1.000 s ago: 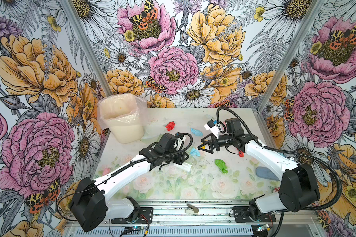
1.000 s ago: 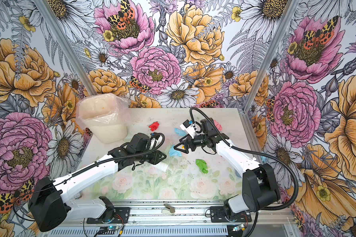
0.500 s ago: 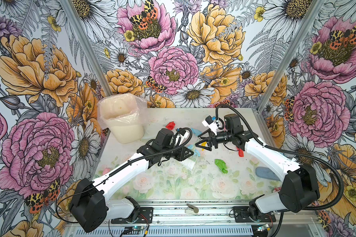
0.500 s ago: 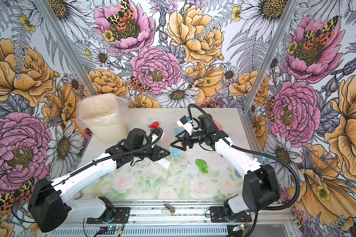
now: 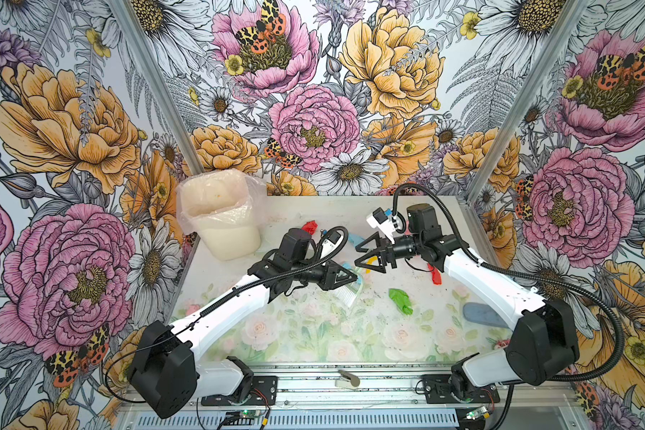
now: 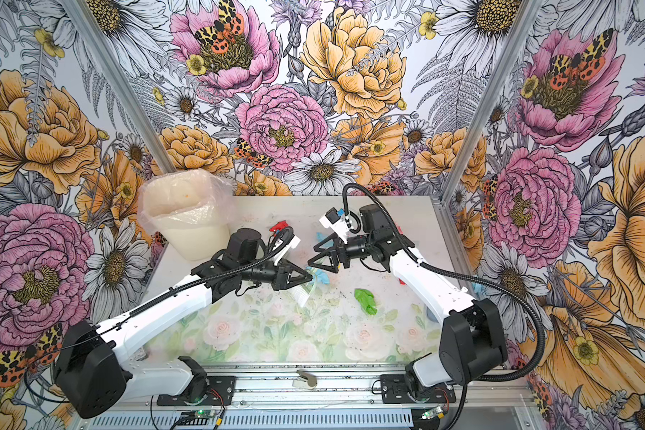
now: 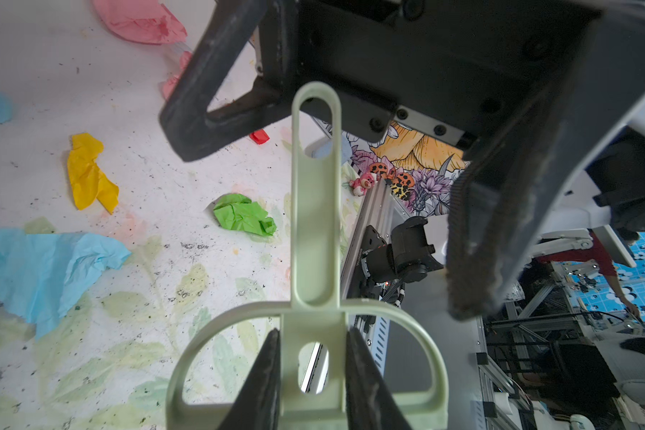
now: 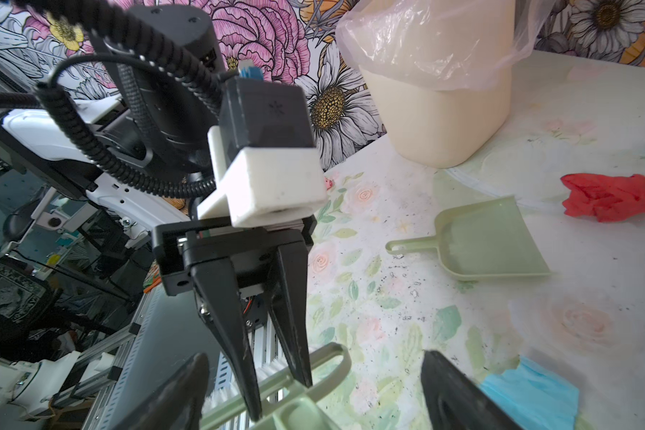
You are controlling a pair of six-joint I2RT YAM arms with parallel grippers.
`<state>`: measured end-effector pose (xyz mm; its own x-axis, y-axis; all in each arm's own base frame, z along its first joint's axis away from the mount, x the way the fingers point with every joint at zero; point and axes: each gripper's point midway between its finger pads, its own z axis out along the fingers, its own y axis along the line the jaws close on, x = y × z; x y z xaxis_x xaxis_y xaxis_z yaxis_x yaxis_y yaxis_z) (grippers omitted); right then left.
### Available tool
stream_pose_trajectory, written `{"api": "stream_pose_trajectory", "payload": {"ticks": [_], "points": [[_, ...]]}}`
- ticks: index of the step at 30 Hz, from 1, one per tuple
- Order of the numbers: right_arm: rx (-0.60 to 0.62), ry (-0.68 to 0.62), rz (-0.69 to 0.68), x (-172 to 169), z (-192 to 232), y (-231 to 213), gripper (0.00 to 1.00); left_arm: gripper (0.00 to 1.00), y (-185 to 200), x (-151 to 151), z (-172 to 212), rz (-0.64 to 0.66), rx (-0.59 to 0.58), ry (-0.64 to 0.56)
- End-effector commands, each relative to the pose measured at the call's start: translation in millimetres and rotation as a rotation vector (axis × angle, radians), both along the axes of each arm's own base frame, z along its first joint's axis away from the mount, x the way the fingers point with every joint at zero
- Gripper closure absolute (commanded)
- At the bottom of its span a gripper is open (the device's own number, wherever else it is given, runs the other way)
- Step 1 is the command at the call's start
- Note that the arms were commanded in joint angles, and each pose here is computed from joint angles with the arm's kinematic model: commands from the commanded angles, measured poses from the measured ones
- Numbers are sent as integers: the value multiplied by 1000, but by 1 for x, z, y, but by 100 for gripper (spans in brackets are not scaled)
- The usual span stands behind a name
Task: Sweep away the paper scraps from the table
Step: 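Bring the green brush toward the right gripper while it opens around the handle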
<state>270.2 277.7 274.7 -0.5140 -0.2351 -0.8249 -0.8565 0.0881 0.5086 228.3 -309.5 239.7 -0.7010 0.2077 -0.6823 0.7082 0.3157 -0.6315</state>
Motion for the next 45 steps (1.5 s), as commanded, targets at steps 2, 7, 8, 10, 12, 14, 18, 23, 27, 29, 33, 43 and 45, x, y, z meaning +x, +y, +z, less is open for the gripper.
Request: {"api": "stream_pose_trajectory", "payload": {"ticks": [2,7,8,10,12,14,18,23,27,29,33,43,45], "points": [[65,9,79,-10,20,4,11,100,-5,-3,24,-83,-92,-54],[63,3,74,-10,21,4,12,100,-4,-3,28,-108,-126,-51],[61,0,72,-9,21,4,13,100,-4,-3,28,-111,-127,-51],[53,-1,60,-7,19,4,13,100,-5,-2,28,-116,-131,-53],[51,1,58,-6,18,4,14,100,-5,-1,27,-118,-134,-52],[49,-1,57,-6,18,5,16,100,-5,0,26,-120,-136,-46],[49,-9,58,-7,19,6,21,100,-6,3,26,-128,-140,-41],[44,-10,58,-8,18,7,26,100,-6,7,25,-118,-138,-40],[42,-1,62,-9,15,8,31,100,-5,9,28,-116,-143,-47],[41,1,64,-9,15,9,33,100,-5,10,28,-113,-144,-53],[37,-3,71,-11,12,11,36,100,-5,10,28,-113,-145,-57],[39,1,84,-13,10,13,51,100,-3,10,28,-111,-145,-56],[39,2,86,-13,9,13,52,100,-3,10,27,-110,-143,-53]]}}
